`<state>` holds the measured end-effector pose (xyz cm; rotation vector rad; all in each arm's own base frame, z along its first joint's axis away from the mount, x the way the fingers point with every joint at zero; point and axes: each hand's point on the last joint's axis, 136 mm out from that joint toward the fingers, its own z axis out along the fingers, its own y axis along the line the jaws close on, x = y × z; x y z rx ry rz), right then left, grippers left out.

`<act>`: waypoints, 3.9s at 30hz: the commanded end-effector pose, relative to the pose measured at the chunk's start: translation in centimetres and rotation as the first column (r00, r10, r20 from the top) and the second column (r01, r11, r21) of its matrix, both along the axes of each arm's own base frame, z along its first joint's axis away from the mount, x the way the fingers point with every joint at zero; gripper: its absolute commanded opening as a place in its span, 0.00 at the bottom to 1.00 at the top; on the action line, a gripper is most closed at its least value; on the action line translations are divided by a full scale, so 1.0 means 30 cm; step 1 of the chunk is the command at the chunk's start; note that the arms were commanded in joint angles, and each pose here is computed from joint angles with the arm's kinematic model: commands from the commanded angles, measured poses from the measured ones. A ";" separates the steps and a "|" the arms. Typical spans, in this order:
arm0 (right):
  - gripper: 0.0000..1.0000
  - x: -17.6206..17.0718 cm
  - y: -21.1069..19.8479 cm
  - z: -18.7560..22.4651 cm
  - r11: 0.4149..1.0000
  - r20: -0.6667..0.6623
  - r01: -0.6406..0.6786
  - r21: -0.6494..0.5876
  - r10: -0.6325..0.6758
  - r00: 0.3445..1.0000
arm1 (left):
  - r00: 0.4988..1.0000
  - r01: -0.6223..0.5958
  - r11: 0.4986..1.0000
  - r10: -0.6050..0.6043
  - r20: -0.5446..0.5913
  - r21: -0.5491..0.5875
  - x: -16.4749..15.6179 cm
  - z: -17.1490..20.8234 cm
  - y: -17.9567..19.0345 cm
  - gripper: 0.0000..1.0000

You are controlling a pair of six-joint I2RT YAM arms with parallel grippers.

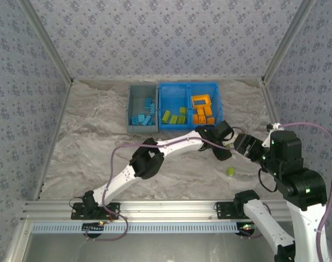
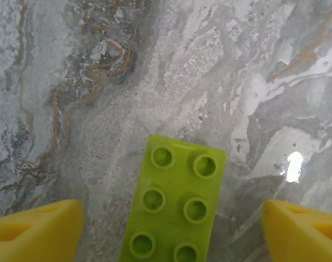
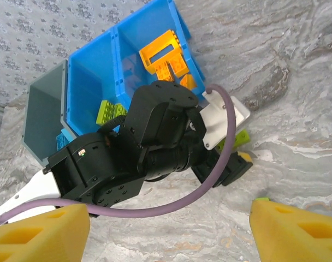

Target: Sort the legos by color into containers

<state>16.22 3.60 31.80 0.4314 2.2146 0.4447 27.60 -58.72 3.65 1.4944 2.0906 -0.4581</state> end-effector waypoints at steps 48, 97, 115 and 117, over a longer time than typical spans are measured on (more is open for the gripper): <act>0.76 0.205 0.512 -0.087 0.915 0.124 -0.385 -0.124 0.399 0.908 | 0.568 -0.823 0.555 0.810 -0.147 -0.120 0.764 0.365 0.759 0.34; 0.66 0.034 0.008 -0.916 0.987 -0.722 0.098 -0.125 -0.158 0.674 | 0.936 -0.345 0.847 0.281 -0.210 -0.405 -0.440 0.628 0.533 0.84; 0.24 0.105 0.002 -0.955 0.989 -0.725 0.059 -0.133 -0.138 0.675 | 0.923 -0.385 0.826 0.350 -0.159 -0.413 -0.457 0.670 0.630 0.84; 0.23 0.146 0.033 -0.888 0.987 -0.668 0.023 -0.158 -0.124 0.734 | 0.908 -0.413 0.806 0.399 -0.125 -0.424 -0.432 0.706 0.683 0.84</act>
